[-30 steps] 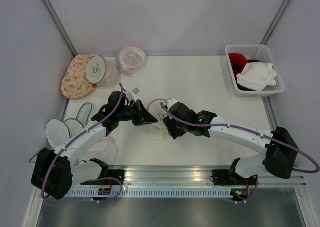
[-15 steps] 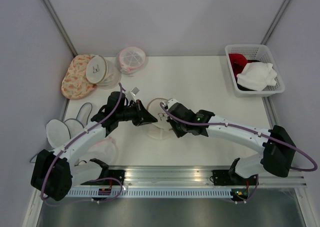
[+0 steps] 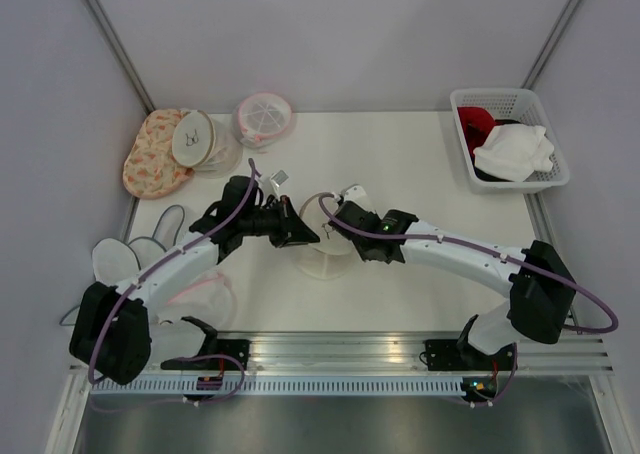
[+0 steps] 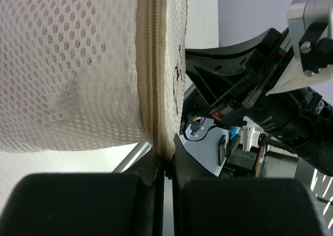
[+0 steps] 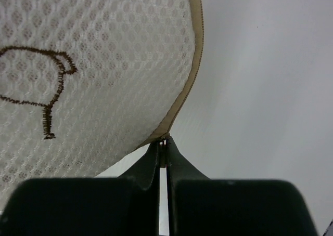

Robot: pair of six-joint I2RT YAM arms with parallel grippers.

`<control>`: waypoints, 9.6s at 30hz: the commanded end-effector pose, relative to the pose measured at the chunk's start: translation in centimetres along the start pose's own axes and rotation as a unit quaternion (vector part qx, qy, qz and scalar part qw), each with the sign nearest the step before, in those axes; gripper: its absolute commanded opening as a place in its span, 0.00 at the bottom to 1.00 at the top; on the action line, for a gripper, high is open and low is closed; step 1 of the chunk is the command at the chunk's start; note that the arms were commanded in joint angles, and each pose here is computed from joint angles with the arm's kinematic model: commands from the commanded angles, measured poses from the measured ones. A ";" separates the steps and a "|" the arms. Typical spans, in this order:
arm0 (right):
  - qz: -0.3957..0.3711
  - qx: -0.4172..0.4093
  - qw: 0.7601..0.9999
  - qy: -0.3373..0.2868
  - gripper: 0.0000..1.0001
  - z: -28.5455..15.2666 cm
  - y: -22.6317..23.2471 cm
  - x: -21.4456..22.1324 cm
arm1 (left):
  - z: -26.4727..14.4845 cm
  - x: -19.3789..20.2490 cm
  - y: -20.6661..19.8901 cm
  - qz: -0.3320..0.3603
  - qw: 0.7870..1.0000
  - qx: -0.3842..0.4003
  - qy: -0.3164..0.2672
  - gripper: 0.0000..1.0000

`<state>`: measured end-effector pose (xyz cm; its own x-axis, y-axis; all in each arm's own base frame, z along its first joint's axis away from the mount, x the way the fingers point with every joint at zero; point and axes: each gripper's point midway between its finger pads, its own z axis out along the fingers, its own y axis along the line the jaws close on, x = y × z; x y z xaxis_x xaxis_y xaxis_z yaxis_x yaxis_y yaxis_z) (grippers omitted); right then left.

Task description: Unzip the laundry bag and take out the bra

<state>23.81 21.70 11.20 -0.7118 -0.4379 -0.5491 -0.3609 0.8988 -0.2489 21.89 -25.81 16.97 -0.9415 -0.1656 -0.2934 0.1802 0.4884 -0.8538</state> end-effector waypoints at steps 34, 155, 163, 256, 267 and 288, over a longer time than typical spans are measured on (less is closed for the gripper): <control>0.062 -0.391 0.915 -0.079 0.00 -8.6 9.4 -2.2 | 3.7 1.8 -3.2 -0.069 0.997 0.009 -0.041 0.11; 0.071 -0.364 0.927 -0.059 0.00 -6.6 8.1 -2.1 | 3.2 -0.3 -2.0 -0.028 0.997 -0.049 -0.053 0.02; 0.054 -0.207 0.975 0.055 0.00 -2.4 3.4 4.9 | 2.1 -1.4 -1.9 -0.021 0.995 -0.062 -0.077 0.02; 0.088 -0.182 0.977 -0.065 0.86 -7.6 -0.1 -2.9 | 2.1 3.3 1.5 -0.062 0.996 -0.053 -0.048 0.02; 0.087 -0.115 0.989 -0.027 0.61 -2.2 1.9 -7.6 | 2.7 6.2 2.4 -0.085 0.995 -0.039 -0.044 0.02; 0.082 -0.171 0.982 -0.013 0.66 0.0 8.3 -8.2 | 4.4 9.1 3.5 -0.111 0.993 -0.026 -0.029 0.02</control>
<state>26.26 30.14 9.77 -0.8067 -0.3325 -0.4885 -0.4048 0.9132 0.0469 14.95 -29.06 9.11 -0.9465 -0.2889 -0.1440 -0.0248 0.5097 -0.8600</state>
